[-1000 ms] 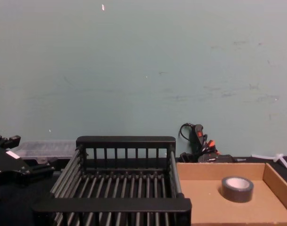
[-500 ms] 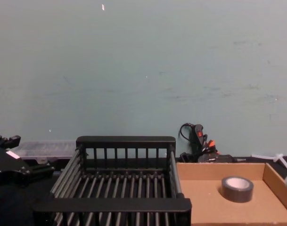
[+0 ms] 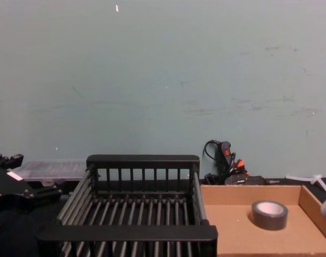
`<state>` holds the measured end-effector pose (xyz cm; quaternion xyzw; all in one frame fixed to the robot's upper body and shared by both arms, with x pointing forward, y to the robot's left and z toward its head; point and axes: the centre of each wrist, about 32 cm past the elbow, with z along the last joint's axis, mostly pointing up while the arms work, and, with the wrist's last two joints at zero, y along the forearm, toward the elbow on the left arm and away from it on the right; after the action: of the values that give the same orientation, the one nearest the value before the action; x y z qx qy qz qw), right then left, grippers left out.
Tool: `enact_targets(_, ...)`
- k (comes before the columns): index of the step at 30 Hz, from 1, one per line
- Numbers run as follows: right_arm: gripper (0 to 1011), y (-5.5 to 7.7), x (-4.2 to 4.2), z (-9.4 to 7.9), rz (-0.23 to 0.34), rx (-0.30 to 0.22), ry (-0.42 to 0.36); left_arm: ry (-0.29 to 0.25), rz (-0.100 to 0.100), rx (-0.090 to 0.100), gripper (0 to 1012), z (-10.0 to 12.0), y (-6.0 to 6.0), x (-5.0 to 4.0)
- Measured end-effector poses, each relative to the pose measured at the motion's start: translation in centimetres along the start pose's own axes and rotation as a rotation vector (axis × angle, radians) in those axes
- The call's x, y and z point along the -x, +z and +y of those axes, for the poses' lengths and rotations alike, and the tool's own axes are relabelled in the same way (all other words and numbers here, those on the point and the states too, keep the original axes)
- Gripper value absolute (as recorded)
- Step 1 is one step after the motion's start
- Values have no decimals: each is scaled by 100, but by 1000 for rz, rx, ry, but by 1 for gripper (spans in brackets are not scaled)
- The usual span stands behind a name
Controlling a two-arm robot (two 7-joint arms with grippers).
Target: Pick up the white tape and place it into the black box , Pick up the silver tape and place it into the brown box.
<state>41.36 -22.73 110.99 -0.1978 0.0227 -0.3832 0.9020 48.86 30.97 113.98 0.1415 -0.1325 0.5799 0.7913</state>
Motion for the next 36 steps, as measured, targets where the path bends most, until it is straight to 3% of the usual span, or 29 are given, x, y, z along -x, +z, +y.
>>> enact_targets(10,977,-1,-1,-2,-1,0,0,0,0,0,1001,0,0,0)
enact_targets(21,704,1,-1,-3,-1,-2,0,0,0,0,1001,0,0,0)
enact_targets(28,446,1,-1,-3,-1,-3,0,0,0,0,1001,0,0,0)
enact_targets(36,230,1,-1,-3,-1,-3,0,0,0,0,1001,0,0,0)
